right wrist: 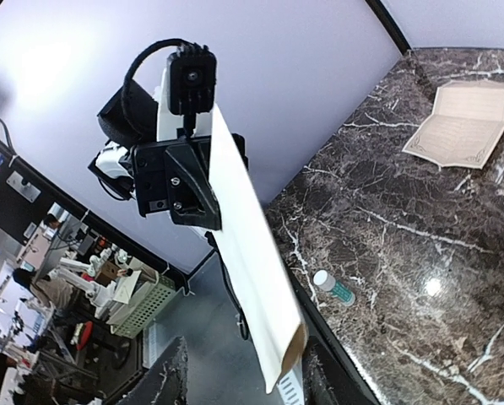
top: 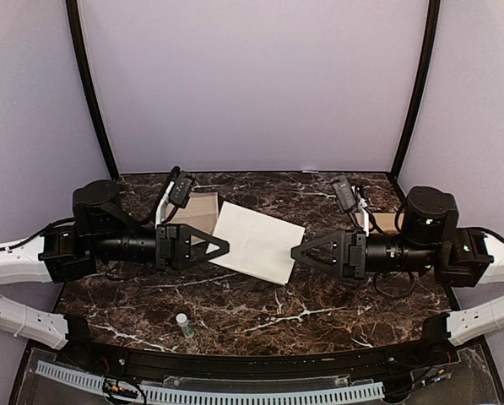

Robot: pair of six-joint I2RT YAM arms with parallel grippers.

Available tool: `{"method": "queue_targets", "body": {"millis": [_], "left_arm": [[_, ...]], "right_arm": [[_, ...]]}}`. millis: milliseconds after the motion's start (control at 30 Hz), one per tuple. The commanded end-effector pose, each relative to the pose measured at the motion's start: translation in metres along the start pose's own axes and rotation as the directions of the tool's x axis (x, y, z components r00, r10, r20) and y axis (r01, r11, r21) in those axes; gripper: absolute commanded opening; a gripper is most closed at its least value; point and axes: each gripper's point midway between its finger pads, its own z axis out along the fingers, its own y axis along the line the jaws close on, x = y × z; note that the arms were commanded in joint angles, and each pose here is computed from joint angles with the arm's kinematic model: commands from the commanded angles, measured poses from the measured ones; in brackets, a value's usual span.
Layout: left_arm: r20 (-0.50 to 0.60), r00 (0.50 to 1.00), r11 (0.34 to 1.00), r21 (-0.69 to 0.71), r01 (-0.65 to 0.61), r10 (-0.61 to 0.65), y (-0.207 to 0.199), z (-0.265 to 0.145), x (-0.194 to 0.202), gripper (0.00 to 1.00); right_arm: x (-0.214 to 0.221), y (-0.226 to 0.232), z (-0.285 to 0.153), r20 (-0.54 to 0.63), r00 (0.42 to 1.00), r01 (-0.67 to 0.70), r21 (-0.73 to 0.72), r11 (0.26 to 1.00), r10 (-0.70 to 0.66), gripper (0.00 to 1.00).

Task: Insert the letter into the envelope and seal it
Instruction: Fold the letter.

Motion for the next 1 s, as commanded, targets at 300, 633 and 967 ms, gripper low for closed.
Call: {"method": "queue_targets", "body": {"millis": [300,633,967], "left_arm": [[0.263,0.964,0.997,0.062,-0.049,0.031,-0.021,-0.013,-0.05,0.0],[0.256,0.967,0.997,0.078,-0.009,-0.011,-0.013,-0.014,-0.04,0.0],[0.23,0.973,0.997,0.083,0.0,-0.019,-0.011,-0.009,-0.036,0.0]], "right_arm": [[-0.009,0.009,0.014,0.083,0.995,-0.041,-0.094,0.995,0.049,0.69],[-0.025,0.012,0.021,0.154,0.987,-0.038,-0.109,0.993,0.054,0.55],[-0.027,0.005,0.023,0.177,0.982,-0.044,-0.086,0.995,0.059,0.24]]}}
